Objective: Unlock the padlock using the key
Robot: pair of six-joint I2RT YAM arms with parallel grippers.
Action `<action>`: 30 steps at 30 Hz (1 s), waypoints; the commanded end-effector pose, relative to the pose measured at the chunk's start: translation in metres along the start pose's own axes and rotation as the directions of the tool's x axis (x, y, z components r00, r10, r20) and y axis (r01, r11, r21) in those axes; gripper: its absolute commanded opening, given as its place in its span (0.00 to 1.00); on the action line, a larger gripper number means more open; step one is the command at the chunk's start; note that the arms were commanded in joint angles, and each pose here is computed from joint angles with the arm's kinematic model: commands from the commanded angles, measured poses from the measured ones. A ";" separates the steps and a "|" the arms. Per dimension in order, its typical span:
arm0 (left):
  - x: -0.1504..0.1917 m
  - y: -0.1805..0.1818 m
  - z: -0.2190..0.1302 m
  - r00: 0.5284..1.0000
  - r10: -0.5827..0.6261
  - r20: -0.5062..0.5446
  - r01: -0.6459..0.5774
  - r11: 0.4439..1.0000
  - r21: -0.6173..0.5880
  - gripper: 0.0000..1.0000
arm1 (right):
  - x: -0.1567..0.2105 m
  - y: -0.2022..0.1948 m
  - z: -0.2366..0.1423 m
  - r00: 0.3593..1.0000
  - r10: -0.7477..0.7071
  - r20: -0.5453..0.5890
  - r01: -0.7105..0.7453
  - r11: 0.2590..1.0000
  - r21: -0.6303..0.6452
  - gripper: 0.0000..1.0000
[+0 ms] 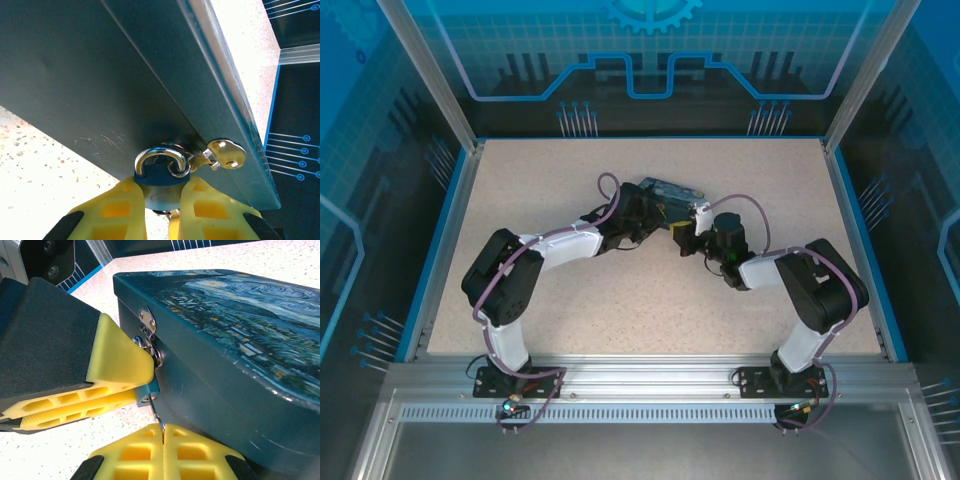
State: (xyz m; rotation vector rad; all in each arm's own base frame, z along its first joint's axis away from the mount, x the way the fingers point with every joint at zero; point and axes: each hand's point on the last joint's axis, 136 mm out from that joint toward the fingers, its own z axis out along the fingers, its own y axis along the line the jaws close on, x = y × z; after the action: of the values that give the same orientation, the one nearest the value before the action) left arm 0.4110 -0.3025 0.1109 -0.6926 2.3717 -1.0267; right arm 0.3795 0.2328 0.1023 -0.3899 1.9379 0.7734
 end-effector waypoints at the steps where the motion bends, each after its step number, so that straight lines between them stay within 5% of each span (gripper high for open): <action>1: 0.019 -0.026 0.000 0.997 0.012 -0.077 -0.006 0.997 0.078 0.14 | -0.027 0.020 0.004 0.995 -0.044 0.090 0.050 0.997 -0.062 0.00; 16: 0.018 -0.036 -0.002 0.997 -0.015 -0.081 0.024 0.993 0.112 0.14 | -0.005 0.021 0.022 0.998 -0.049 0.035 0.051 0.997 -0.051 0.00; 30: 0.021 -0.029 -0.007 0.996 -0.009 -0.089 0.017 0.996 0.083 0.14 | -0.031 0.020 0.006 0.986 -0.143 0.081 0.144 0.990 0.000 0.00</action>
State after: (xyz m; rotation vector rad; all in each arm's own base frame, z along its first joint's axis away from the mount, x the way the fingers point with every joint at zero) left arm 0.4110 -0.3009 0.1084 -0.7545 2.3706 -1.0343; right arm 0.3774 0.2413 0.0875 -0.4399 1.9657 0.7210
